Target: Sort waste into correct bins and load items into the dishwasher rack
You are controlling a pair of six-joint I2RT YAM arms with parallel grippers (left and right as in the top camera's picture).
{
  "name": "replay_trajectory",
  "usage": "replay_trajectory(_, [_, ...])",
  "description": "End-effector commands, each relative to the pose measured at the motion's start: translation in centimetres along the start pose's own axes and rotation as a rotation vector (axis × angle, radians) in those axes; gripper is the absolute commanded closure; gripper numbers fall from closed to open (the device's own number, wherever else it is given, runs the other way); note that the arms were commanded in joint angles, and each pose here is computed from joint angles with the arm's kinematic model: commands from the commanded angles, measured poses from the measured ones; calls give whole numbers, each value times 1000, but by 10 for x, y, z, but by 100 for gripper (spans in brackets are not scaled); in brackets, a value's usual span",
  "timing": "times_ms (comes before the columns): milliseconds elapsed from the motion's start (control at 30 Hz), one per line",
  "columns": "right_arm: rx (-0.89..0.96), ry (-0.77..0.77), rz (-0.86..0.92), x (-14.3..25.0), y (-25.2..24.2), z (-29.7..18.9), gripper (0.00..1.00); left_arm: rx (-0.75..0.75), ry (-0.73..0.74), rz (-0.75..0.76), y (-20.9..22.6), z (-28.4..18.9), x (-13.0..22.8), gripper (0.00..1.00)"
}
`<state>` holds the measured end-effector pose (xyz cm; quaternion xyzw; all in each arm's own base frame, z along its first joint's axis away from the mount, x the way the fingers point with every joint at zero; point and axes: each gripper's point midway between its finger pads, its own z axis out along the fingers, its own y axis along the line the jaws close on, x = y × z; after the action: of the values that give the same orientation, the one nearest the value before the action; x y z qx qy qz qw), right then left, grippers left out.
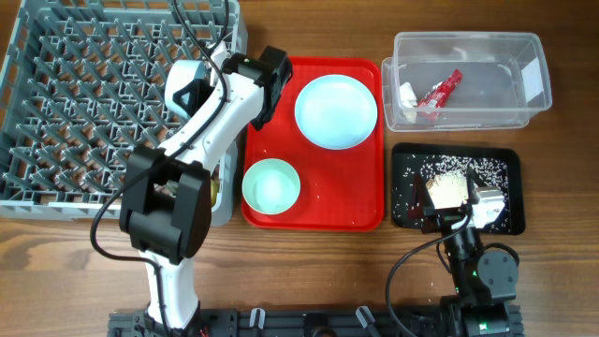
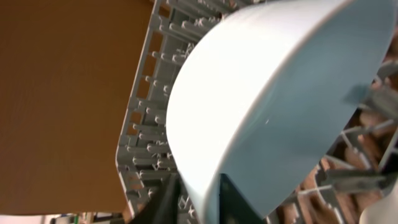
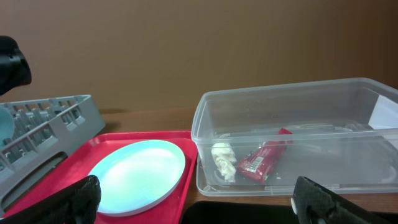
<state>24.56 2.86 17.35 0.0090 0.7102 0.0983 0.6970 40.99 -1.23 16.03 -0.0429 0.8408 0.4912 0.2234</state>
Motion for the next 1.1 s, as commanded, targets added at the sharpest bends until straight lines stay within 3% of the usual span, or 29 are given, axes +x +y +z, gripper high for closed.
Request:
replay_trajectory(0, [-12, -5, 7, -1, 2, 0, 0, 37, -16, 16, -10, -16, 3, 62])
replay_trajectory(133, [-12, -5, 7, -1, 2, 0, 0, 97, -96, -14, -10, -52, -5, 41])
replay_trajectory(233, [-12, -5, 7, -1, 2, 0, 0, 234, -120, -57, -22, -83, -5, 36])
replay_trajectory(367, [-12, -5, 7, -1, 2, 0, 0, 563, -44, -100, -73, -122, 3, 35])
replay_trajectory(467, [-12, -5, 7, -1, 2, 0, 0, 902, 49, -161, -120, -156, -3, 34])
replay_trajectory(633, [-12, -5, 7, -1, 2, 0, 0, 1102, 124, -247, -154, -150, -25, 35])
replay_trajectory(733, [-12, -5, 7, -1, 2, 0, 0, 1240, 253, -211, -171, -153, -12, 50])
replay_trajectory(967, [-12, -6, 7, -1, 2, 0, 0, 1158, 496, 11, -136, -173, 70, 51])
replay_trajectory(1067, [-12, -5, 7, -1, 2, 0, 0, 1106, 486, 129, -133, -188, 95, 53])
